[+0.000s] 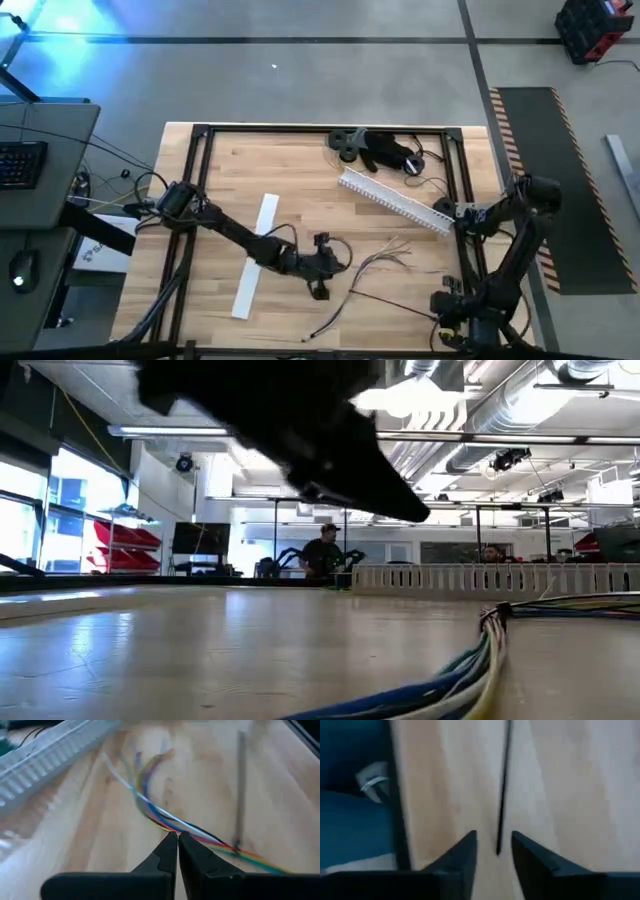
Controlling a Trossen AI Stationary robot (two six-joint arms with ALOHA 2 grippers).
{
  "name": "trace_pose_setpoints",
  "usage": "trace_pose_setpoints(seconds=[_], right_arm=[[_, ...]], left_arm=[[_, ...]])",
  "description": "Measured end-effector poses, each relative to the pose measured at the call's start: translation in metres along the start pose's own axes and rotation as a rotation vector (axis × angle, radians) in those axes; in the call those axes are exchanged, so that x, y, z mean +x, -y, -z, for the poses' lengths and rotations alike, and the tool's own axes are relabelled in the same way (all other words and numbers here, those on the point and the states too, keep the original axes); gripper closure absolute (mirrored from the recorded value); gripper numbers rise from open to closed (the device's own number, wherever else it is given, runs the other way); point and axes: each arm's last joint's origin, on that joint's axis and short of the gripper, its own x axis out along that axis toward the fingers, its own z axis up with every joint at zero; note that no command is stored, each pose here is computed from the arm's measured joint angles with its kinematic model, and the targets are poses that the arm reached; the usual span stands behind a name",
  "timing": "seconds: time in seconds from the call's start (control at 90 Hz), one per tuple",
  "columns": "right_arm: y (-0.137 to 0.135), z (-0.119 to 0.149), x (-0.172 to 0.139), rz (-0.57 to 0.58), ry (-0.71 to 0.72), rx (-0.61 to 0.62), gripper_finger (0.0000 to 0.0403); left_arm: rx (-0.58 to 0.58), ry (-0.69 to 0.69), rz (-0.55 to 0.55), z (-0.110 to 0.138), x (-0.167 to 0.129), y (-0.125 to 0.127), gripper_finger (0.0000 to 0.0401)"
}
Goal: Ziptie cables
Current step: Put the zip tied cable wires to the white cable duct
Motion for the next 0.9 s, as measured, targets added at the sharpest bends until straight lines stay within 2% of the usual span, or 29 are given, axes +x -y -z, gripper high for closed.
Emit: trace_pose_setpoints(seconds=[0.067,0.133,0.278,0.389,0.578,0.656,0.767,0.9], right_arm=[[0.006,-0.01,-0.013,0.02,0.121,-0.036,0.0217],[0.015,-0.02,-0.023,0.059,0.225,-0.061,0.0184],[0.039,-0.039,-0.02,0.178,0.367,-0.037,0.0153],[0.06,-0.05,-0.004,0.267,0.337,-0.018,0.0156],[0.094,-0.068,0.019,0.362,0.179,0.109,0.017],[0.103,-0.078,0.023,0.38,0.143,0.141,0.0175],[0.11,-0.095,0.025,0.347,0.115,0.181,0.0178],[0.113,-0.11,0.028,0.29,0.13,0.206,0.0179]], left_arm=[[-0.013,0.002,0.019,-0.01,0.007,-0.023,0.0379],[0.006,-0.002,-0.01,-0.015,0.014,-0.05,0.0361],[0.156,-0.003,-0.115,-0.029,0.023,-0.116,0.0316],[0.201,-0.032,-0.164,-0.028,0.024,-0.167,0.0287],[0.172,-0.104,-0.051,-0.008,0.016,-0.253,0.0257],[0.199,-0.142,0.016,0.005,0.014,-0.273,0.0252],[0.218,-0.148,0.124,0.017,0.013,-0.286,0.0252],[0.238,-0.189,0.158,0.033,0.019,-0.291,0.0252]])
